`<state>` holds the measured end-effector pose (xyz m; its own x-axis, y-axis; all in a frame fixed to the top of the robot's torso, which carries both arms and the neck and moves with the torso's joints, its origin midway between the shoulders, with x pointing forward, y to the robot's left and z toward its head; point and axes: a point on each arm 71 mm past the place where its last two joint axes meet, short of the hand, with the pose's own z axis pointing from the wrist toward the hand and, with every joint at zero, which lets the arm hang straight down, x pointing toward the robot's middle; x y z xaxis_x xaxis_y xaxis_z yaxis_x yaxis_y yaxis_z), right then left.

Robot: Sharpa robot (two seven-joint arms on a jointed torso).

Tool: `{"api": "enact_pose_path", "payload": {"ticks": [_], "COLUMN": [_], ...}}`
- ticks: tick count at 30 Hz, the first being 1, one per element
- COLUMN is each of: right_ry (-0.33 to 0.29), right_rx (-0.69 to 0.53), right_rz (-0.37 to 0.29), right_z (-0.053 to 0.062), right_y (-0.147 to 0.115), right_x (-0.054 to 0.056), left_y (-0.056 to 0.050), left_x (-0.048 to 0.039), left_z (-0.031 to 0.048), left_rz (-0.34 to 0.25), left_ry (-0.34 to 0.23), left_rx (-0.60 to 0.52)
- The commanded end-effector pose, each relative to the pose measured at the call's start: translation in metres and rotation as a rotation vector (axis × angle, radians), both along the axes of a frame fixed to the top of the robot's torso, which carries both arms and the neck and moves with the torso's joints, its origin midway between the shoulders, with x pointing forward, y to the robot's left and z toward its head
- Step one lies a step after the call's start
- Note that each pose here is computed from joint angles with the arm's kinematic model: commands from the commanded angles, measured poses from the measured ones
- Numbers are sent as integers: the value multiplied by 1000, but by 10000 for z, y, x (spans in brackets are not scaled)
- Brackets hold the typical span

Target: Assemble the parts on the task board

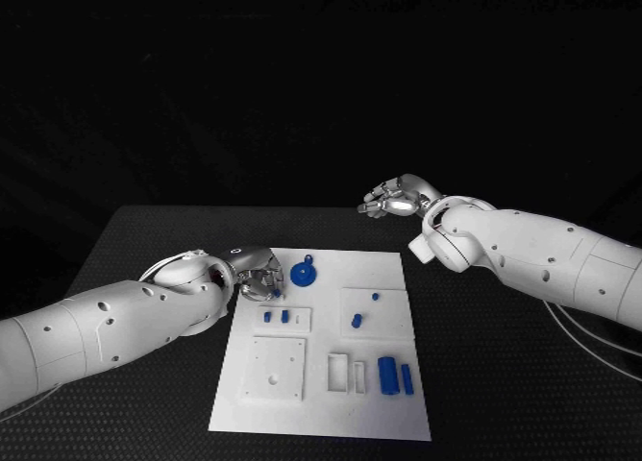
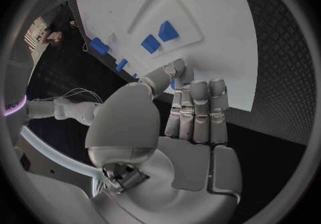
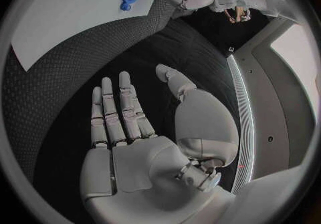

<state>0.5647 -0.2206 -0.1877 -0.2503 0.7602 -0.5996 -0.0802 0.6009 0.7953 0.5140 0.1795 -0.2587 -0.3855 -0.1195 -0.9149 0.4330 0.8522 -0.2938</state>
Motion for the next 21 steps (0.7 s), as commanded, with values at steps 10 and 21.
{"api": "enact_pose_path", "payload": {"ticks": [10,21], "right_ry": [1,1], "right_rx": [2,2], "right_rz": [15,15], "right_z": [-3,-3], "right_y": [15,18], "right_x": [-4,-4], "left_y": [-42,-83], "left_x": [-12,-17], "left_z": [19,12], "left_rz": [-3,-13], "left_ry": [-13,-4], "left_rx": [-20,-18]}}
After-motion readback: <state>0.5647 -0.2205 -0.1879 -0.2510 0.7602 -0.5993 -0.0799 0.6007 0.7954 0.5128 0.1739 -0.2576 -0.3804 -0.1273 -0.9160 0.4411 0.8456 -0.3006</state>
